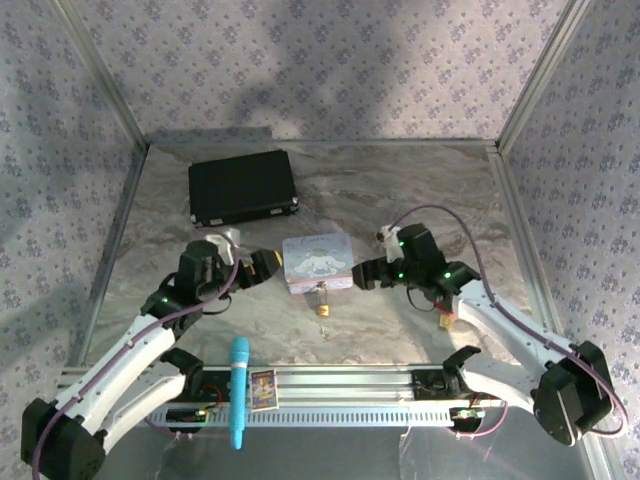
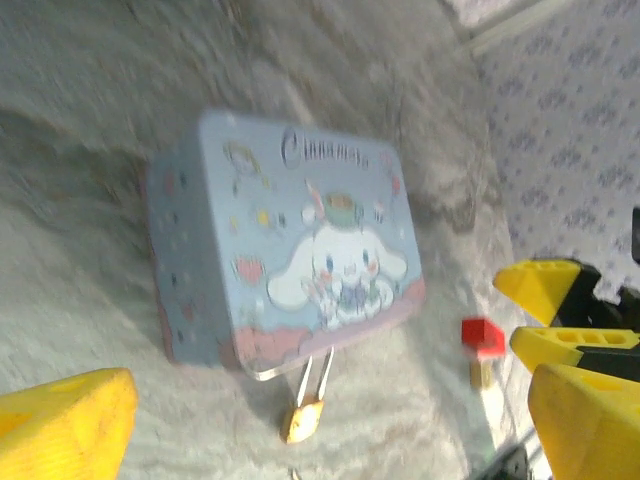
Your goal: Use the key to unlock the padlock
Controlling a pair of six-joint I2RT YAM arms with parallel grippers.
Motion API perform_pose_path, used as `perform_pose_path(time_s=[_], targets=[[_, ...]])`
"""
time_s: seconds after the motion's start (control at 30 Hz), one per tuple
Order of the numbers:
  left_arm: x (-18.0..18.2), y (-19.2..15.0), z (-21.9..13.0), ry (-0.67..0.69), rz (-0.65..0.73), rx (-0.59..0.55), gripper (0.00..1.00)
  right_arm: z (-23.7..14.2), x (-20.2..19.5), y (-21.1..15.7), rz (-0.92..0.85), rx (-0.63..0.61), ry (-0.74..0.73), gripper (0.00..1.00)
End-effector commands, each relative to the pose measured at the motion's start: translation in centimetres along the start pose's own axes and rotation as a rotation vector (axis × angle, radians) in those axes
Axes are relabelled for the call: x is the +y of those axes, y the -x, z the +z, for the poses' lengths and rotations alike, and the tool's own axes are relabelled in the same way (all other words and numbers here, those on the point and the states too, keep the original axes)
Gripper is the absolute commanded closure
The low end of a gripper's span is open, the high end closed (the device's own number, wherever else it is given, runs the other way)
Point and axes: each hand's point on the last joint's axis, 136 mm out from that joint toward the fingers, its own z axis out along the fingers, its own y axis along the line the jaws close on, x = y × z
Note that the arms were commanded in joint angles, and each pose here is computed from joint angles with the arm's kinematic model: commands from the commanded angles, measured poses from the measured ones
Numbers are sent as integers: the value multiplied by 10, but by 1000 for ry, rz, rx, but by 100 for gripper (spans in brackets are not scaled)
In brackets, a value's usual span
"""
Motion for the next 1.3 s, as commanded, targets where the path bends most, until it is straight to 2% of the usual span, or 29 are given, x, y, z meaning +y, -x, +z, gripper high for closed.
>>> perform_pose_path(time_s=[0.0, 0.23, 0.4, 0.9, 1.27], targets=[[-4, -19, 4, -15, -27, 36, 2, 16, 12, -31, 27, 86, -22, 10], [-1, -41, 11, 20, -27, 56, 0, 52, 67, -72, -57, 155, 12, 17], [0, -49, 15, 1, -44, 65, 0, 67, 82, -94, -51, 198, 24, 27], [13, -53, 15, 20, -71, 38, 0, 73, 86, -133, -86, 267, -66, 53], [22, -55, 13, 32, -103, 16, 0, 82, 87, -142, -143, 290, -147, 61]])
